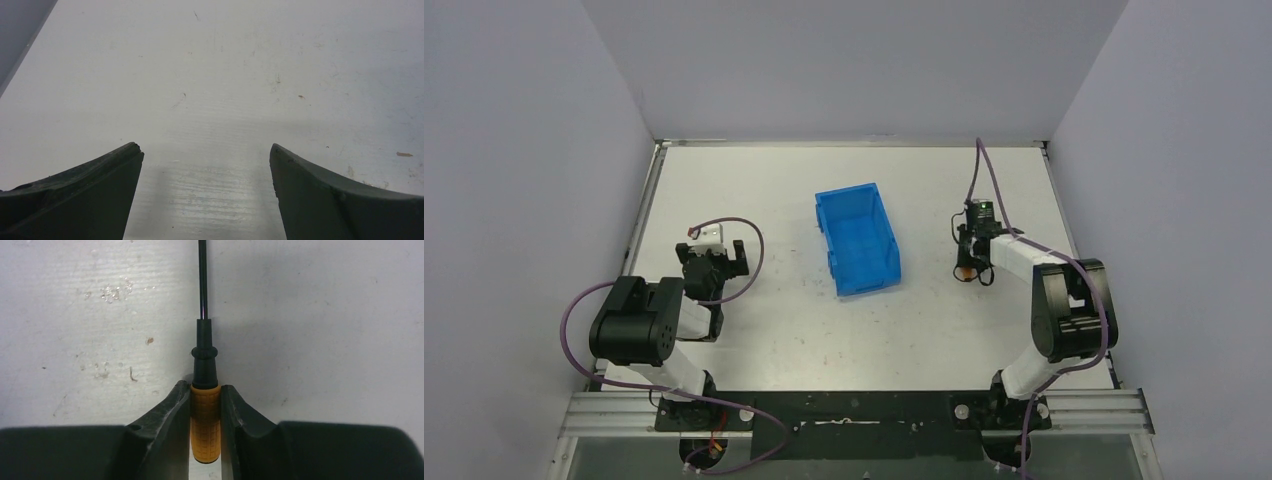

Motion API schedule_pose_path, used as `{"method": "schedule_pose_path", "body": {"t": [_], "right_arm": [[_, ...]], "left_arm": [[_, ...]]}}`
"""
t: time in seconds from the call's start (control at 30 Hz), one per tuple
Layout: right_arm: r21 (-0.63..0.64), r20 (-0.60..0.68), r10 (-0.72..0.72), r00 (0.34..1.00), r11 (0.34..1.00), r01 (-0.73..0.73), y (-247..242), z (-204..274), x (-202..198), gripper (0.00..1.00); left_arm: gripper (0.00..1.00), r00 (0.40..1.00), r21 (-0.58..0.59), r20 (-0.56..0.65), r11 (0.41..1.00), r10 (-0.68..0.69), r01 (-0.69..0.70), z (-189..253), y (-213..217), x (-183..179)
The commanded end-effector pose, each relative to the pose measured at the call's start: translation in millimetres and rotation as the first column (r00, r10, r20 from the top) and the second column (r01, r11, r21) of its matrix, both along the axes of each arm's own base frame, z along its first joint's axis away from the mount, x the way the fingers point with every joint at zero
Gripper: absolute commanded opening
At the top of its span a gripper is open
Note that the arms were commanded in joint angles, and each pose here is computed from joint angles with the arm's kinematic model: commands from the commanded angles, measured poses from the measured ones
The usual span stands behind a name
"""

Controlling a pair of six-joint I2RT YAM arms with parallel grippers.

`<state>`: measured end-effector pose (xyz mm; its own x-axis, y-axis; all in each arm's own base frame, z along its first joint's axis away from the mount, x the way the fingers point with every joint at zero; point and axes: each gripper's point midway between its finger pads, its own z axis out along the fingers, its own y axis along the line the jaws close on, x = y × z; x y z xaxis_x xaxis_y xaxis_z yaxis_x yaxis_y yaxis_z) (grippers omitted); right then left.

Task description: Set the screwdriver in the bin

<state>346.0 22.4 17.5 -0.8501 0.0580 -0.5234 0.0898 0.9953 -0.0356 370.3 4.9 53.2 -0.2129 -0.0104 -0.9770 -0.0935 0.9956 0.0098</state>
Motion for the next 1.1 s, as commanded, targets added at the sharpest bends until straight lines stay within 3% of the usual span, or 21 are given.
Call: {"method": "schedule_pose_path", "body": {"t": [0.0, 0.27, 0.43, 0.57, 0.67, 0.8, 1.07], "right_arm": [[-0.111, 0.045, 0.005, 0.999, 0.994, 0.000, 0, 40, 9, 0.00], [-0.070, 0.313, 0.072, 0.947, 0.996, -0.053, 47, 172, 22, 0.00], [-0.028, 0.480, 0.185, 0.858, 0.980, -0.196, 127, 247, 12, 0.00], [-0.015, 0.554, 0.271, 0.787, 0.949, -0.316, 193, 271, 2, 0.00], [-0.011, 0.545, 0.324, 0.773, 0.925, -0.380, 228, 259, 2, 0.00], [-0.001, 0.453, 0.391, 0.801, 0.899, -0.438, 259, 206, 11, 0.00], [-0.003, 0.281, 0.452, 0.846, 0.882, -0.471, 284, 102, 27, 0.00]], "left_arm": [[0.97, 0.997, -0.011, 0.072, 1.000, -0.006, 0.007, 20, -3, 11], [0.97, 0.997, -0.010, 0.071, 1.000, -0.007, 0.007, 20, -3, 11], [0.97, 0.997, -0.010, 0.072, 1.000, -0.007, 0.007, 20, -3, 11], [0.97, 0.997, -0.010, 0.073, 1.000, -0.008, 0.008, 20, -3, 11], [0.97, 0.997, -0.010, 0.073, 1.000, -0.007, 0.007, 21, -3, 11], [0.97, 0.997, -0.011, 0.073, 1.000, -0.006, 0.007, 20, -3, 11], [0.97, 0.997, -0.011, 0.072, 1.000, -0.006, 0.007, 20, -3, 11]]}}
